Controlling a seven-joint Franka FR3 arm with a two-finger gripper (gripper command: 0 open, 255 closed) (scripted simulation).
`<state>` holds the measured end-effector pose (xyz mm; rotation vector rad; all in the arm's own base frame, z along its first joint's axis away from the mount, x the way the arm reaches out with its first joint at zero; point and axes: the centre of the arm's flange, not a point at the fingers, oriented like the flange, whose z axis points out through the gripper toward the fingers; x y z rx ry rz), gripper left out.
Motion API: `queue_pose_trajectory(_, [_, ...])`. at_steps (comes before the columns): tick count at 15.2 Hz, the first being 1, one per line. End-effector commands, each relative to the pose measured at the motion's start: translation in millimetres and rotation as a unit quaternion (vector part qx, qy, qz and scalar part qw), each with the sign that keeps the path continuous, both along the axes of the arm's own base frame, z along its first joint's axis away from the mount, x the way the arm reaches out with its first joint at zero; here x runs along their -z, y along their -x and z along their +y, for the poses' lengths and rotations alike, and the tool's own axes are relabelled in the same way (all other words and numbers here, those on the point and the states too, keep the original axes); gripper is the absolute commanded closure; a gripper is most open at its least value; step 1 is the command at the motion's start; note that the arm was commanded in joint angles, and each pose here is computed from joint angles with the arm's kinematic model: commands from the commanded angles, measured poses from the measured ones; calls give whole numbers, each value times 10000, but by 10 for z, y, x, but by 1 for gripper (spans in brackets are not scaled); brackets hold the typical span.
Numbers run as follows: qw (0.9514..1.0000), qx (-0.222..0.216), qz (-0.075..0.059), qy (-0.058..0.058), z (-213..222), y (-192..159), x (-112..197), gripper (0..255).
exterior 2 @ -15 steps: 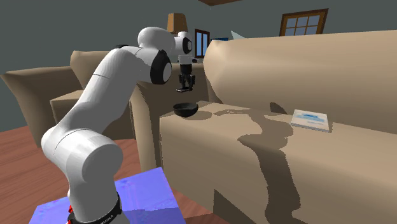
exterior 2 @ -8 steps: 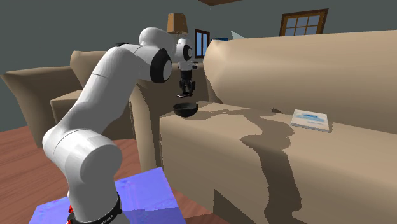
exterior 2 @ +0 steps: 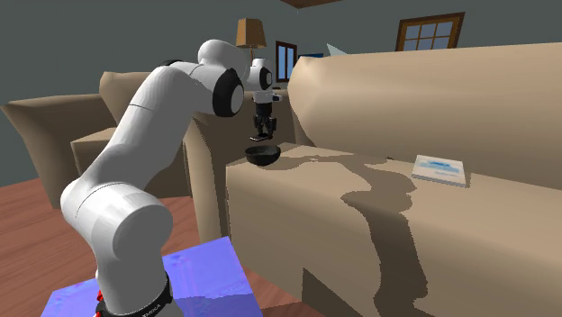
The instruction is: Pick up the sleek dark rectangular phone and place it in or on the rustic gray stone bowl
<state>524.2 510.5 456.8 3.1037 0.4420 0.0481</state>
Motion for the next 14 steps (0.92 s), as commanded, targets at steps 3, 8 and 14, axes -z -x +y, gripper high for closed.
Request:
queue_pose_trajectory(3, [10000,0,-1,-1,0,1,0,0])
queue_pose_trajectory(8, [10000,0,-1,-1,0,5,-132,0])
queue_pose_trajectory(14, [10000,0,-1,-1,1,16,-500,0])
